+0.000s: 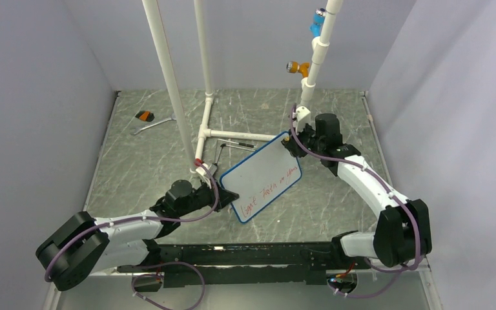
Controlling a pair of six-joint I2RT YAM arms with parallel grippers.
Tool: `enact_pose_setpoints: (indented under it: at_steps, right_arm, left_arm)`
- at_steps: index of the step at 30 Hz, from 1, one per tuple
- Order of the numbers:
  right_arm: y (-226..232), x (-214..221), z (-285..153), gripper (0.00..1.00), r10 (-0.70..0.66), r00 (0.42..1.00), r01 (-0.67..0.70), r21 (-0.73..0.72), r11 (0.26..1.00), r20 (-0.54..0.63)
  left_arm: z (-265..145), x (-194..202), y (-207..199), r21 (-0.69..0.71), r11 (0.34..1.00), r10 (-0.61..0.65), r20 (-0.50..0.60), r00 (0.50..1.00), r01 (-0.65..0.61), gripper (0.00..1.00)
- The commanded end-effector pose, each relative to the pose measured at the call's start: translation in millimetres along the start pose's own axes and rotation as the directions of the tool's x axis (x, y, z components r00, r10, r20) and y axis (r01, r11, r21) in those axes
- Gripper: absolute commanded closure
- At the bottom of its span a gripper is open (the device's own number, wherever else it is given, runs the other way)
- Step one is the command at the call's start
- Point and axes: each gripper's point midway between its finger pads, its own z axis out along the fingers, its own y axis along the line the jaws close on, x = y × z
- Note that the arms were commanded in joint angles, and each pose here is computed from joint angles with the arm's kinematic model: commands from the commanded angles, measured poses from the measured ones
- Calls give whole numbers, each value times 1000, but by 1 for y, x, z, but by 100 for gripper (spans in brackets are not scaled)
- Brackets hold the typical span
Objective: Erase the whiteboard
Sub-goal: Erase the whiteboard at the center of the board.
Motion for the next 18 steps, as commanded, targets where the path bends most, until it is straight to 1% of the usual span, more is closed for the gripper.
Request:
enact_pose_setpoints:
  at_steps: [1,3,4,7,8,9,11,13,15,18]
  right_arm:
    - [22,0,4,100,-28,1000,28,-150,988,-1]
    - [54,11,2,100,-45,999,38,-312,949,-14]
    - [68,15,1,100,-61,998,50,-368,929,-20]
    - [88,13,-1,100,-103,995,95,-422,902,3]
    - [88,9,-1,100,-96,995,92,-415,905,11]
    - [80,4,0,100,-89,996,88,-374,923,14]
    - [48,-3,3,100,-31,999,32,-245,969,8]
    - [17,-3,0,100,8,1000,-7,-133,991,13]
    - [4,2,-3,100,22,1000,-21,-100,995,8]
    - [2,12,-4,100,-14,1000,12,-112,994,-12]
  left_arm:
    - [3,4,-15,70,997,24,-43,999,-21,100]
    - [3,4,-15,67,998,23,-43,999,-20,100]
    - [4,4,-14,67,998,23,-44,999,-20,100]
    - [4,6,-14,69,997,21,-49,999,-18,100]
    - [4,6,-15,70,997,22,-50,998,-18,100]
    - [3,7,-15,71,997,24,-54,998,-20,100]
    - [3,7,-15,75,997,28,-53,998,-24,100]
    - [4,5,-16,77,997,34,-52,998,-30,100]
    - [4,4,-17,79,996,41,-54,998,-36,100]
    - [6,3,-17,78,996,54,-64,996,-49,100]
